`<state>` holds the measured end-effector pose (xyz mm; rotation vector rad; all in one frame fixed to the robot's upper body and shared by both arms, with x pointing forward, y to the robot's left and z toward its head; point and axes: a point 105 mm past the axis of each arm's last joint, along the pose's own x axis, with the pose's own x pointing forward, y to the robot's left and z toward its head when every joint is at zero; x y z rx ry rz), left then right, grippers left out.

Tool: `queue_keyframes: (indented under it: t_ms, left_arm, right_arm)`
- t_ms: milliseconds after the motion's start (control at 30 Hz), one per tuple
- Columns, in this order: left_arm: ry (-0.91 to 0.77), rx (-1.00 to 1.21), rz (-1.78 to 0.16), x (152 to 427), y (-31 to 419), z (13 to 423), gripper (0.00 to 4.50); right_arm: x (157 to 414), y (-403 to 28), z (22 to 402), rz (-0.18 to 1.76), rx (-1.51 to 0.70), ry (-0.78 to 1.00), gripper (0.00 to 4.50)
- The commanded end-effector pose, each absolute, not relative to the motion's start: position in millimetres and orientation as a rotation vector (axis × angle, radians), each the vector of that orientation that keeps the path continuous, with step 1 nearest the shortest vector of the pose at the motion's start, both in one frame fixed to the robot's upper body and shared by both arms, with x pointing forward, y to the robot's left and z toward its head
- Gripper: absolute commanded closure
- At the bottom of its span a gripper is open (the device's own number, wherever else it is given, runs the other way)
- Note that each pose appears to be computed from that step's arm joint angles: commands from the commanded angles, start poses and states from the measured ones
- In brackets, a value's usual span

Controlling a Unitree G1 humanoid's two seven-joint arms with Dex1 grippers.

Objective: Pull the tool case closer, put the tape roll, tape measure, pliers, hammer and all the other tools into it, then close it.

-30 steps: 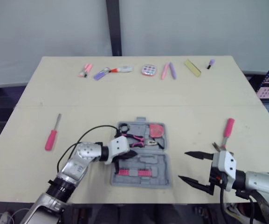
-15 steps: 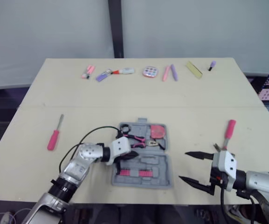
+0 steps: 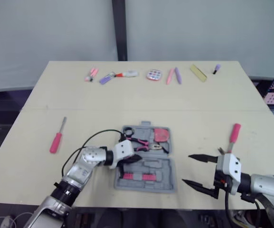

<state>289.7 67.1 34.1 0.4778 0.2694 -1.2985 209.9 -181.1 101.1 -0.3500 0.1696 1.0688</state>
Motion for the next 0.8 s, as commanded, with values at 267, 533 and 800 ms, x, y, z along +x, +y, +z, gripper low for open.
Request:
queue_keyframes:
  t_ms: [267,533,800]
  left_arm:
    - [0.578,0.514,-1.297,265,88,-29,4.46]
    - [0.592,0.507,-1.292,267,88,-29,4.46]
    - [0.294,0.278,-1.230,283,80,36,4.46]
  right_arm:
    - [211,-179,113,1.074,-0.373,0.126,0.00]
    - [212,-178,113,1.075,-0.372,0.124,0.00]
    - [213,-176,112,1.080,-0.369,0.119,0.00]
